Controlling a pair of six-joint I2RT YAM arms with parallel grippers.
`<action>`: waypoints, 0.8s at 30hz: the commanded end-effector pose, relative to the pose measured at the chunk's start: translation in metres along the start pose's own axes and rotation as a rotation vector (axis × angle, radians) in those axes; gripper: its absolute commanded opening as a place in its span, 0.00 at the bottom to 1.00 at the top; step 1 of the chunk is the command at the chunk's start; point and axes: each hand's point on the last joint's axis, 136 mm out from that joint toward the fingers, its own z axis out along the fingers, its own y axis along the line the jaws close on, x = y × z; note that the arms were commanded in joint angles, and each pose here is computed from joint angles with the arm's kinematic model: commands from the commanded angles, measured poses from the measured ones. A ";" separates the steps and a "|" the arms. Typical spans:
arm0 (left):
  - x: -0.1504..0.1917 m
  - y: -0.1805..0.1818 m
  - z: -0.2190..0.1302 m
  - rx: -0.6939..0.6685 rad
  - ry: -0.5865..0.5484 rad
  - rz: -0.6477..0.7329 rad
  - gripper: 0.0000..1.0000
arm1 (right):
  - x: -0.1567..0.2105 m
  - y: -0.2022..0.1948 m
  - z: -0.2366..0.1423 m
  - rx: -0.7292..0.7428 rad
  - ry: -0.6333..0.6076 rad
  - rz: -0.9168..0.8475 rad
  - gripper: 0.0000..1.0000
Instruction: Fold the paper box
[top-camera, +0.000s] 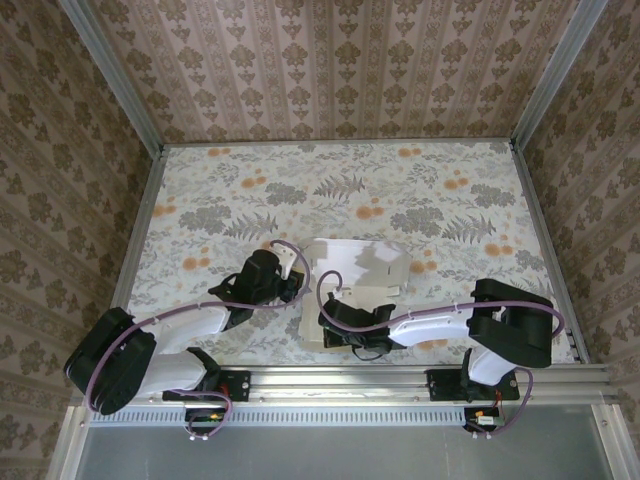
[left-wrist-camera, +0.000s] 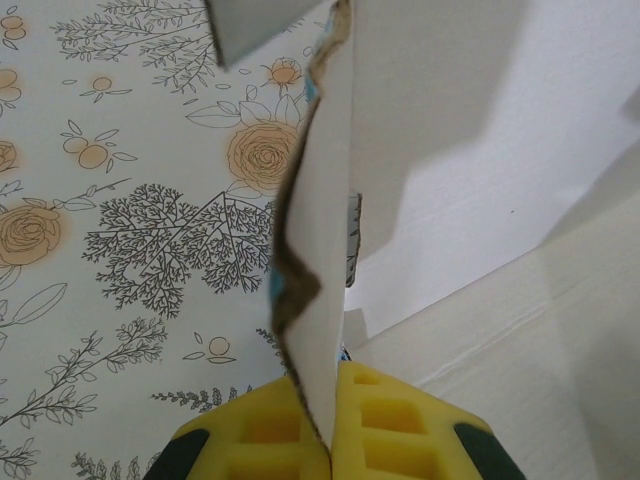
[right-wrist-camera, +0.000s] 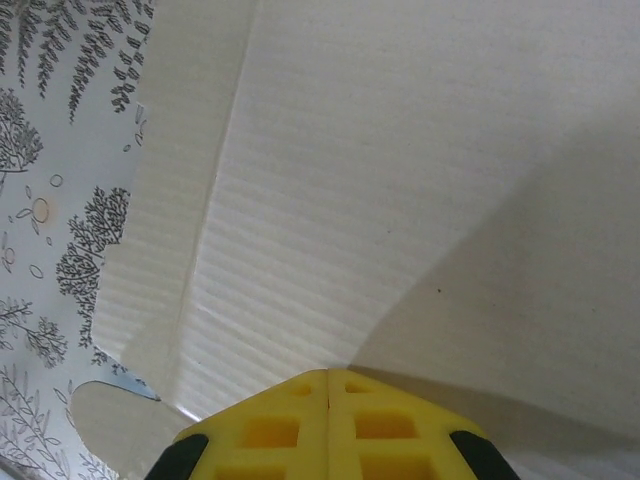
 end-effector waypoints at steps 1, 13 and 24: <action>0.011 -0.002 -0.001 0.005 0.047 0.000 0.01 | 0.007 -0.009 0.009 0.054 0.021 -0.007 0.01; 0.027 -0.003 -0.004 0.009 0.094 -0.029 0.00 | 0.004 0.000 0.013 0.041 0.019 -0.017 0.02; 0.047 0.000 -0.006 -0.009 0.117 -0.063 0.00 | 0.000 0.002 0.014 0.037 0.000 -0.007 0.01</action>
